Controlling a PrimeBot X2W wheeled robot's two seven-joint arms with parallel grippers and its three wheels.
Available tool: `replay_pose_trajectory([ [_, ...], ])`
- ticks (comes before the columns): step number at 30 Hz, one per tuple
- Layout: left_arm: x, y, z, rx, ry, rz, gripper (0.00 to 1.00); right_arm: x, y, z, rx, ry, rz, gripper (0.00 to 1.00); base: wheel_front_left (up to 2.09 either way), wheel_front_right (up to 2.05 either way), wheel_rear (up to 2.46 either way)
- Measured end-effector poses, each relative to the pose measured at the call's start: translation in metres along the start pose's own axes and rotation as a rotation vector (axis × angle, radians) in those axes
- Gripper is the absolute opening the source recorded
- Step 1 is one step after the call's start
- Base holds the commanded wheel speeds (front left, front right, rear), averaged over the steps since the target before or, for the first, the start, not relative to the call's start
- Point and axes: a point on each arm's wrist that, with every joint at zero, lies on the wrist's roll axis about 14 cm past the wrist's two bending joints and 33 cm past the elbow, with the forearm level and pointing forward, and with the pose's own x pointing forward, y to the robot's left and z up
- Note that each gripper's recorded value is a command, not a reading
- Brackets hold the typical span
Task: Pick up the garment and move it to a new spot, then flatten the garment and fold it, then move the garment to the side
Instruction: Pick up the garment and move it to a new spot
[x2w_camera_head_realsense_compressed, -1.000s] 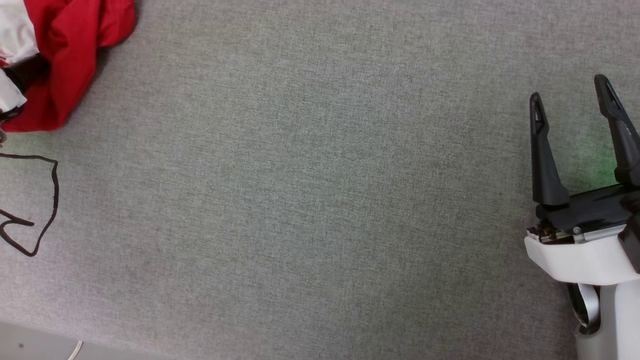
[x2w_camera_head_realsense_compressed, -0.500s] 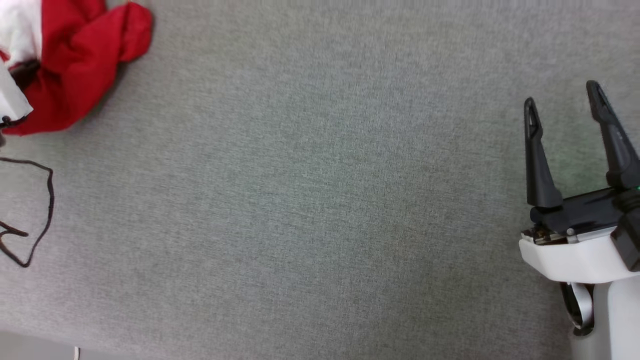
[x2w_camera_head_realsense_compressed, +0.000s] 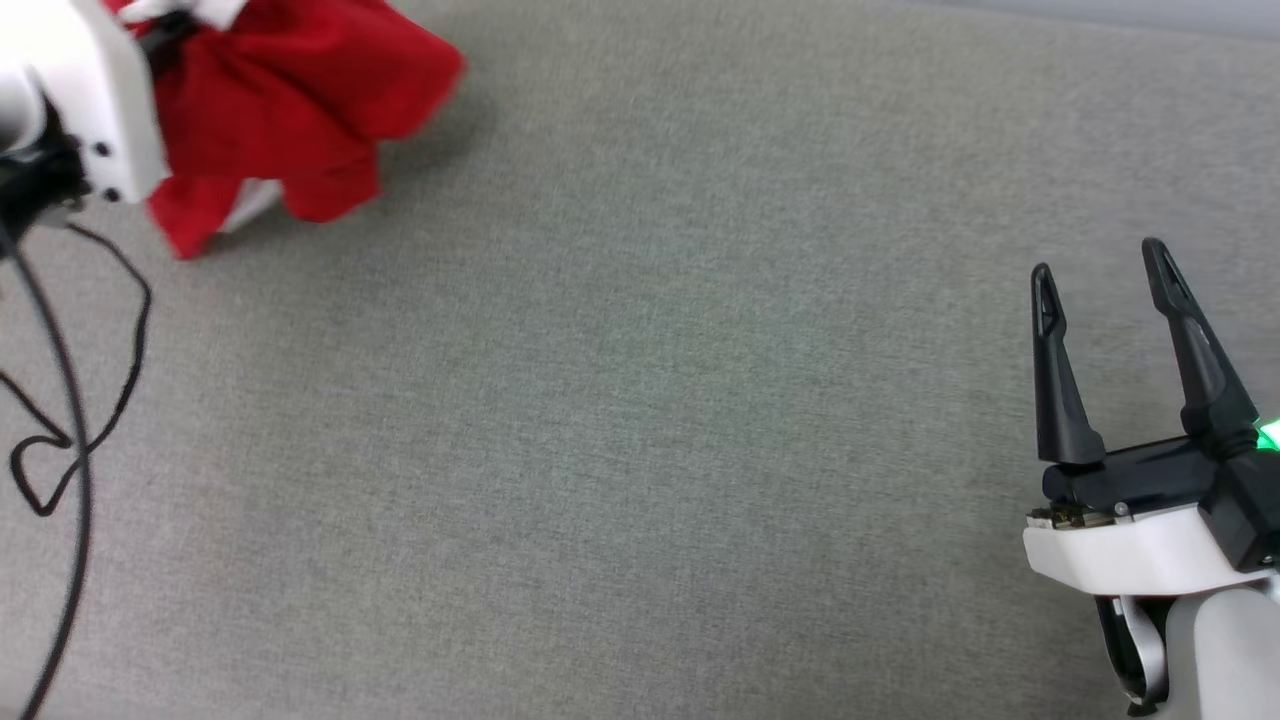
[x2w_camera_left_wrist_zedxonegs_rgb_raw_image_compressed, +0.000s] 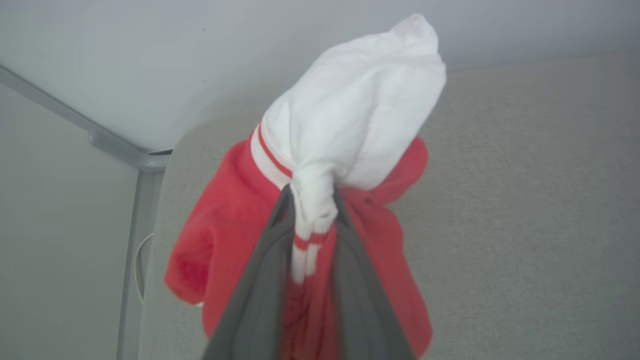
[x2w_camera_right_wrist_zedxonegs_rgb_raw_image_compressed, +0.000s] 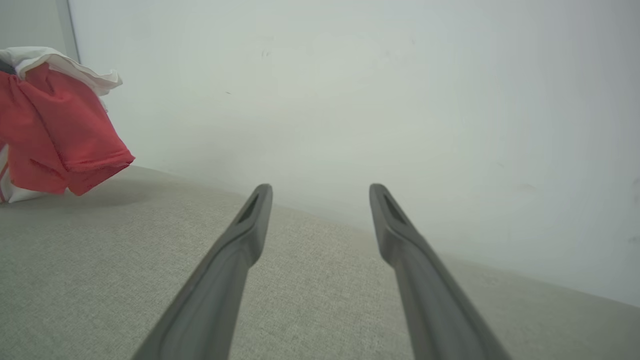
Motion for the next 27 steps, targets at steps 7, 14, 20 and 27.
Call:
replay_pose_trajectory([
  [7, -0.003, -0.090, 0.045, 0.174, -0.104, -0.200, 0.00, -0.018, -0.021, 0.018, 0.006, -0.016, -0.069, 1.00, 0.00, 0.00, 0.00],
  [14, 0.003, -0.204, 0.052, 0.324, -0.147, -0.449, 0.00, -0.036, -0.049, 0.027, -0.009, -0.017, -0.151, 1.00, 0.00, 0.00, 0.00],
  [20, 0.005, -0.292, 0.035, 0.412, -0.156, -0.654, 0.00, -0.048, -0.072, 0.028, -0.023, -0.007, -0.220, 1.00, 0.00, 0.00, 0.00],
  [27, -0.003, -0.372, -0.009, 0.471, -0.117, -0.868, 0.00, -0.057, -0.089, 0.025, -0.033, 0.011, -0.270, 1.00, 0.00, 0.00, 0.00],
])
